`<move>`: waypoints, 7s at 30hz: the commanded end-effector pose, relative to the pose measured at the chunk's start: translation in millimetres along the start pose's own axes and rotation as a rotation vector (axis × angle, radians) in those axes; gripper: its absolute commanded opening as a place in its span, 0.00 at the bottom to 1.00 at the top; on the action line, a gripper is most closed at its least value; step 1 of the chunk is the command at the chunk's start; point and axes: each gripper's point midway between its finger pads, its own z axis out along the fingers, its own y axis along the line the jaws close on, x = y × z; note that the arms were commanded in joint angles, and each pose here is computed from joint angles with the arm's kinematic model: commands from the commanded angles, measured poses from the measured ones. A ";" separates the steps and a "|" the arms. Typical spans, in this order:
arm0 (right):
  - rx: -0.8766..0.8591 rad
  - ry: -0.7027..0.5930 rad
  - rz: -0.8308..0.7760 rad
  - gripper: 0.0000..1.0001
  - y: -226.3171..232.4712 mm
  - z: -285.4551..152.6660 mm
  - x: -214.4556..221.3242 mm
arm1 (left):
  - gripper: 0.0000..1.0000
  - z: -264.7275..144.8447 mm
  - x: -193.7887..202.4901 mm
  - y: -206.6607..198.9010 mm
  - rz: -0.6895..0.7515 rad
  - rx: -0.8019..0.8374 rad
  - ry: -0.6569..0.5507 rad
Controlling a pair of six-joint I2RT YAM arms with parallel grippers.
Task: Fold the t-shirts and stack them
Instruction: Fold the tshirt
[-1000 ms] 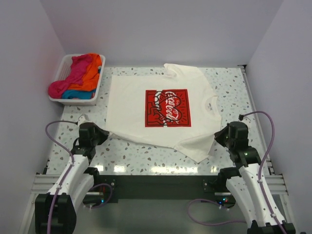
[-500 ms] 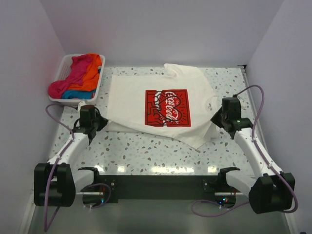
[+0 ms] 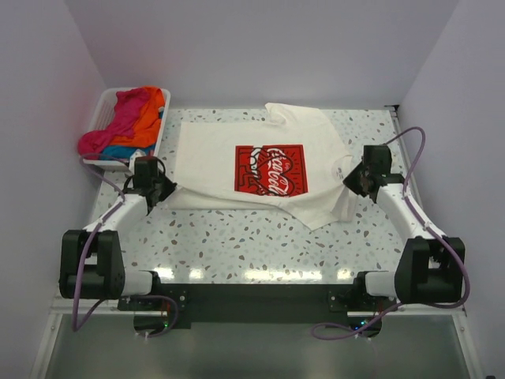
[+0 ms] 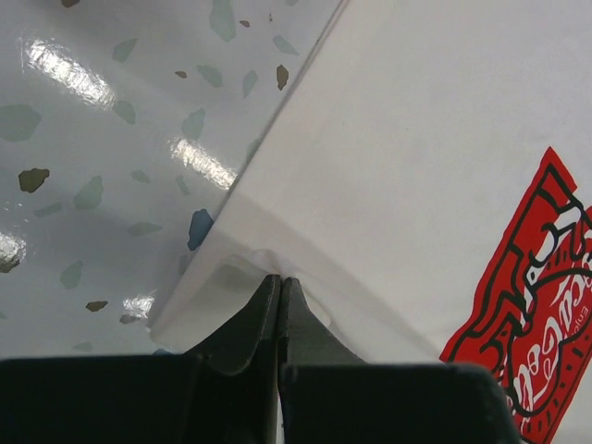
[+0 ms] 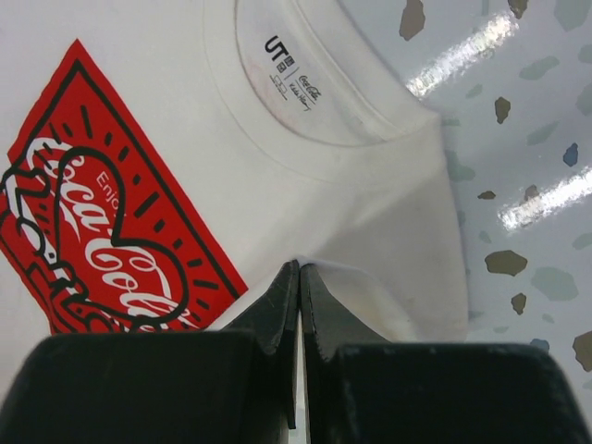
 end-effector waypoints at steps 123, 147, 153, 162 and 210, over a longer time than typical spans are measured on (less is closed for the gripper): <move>-0.163 -0.042 -0.220 0.50 80.7 32.1 -0.4 | 0.43 39.5 22.2 -21.0 0.067 -0.114 -0.054; -0.080 0.050 -0.275 0.48 40.9 60.6 51.3 | 0.47 61.9 11.3 -23.4 0.011 -0.103 -0.041; -0.074 0.057 -0.279 0.48 37.0 64.5 56.3 | 0.47 59.4 6.8 -30.4 0.002 -0.083 -0.048; -0.070 0.062 -0.288 0.48 32.4 65.9 60.2 | 0.45 61.3 1.2 -36.7 -0.004 -0.075 -0.056; -0.117 0.103 -0.274 0.24 65.3 75.2 70.1 | 0.24 99.4 -39.5 -43.3 -0.064 -0.036 -0.104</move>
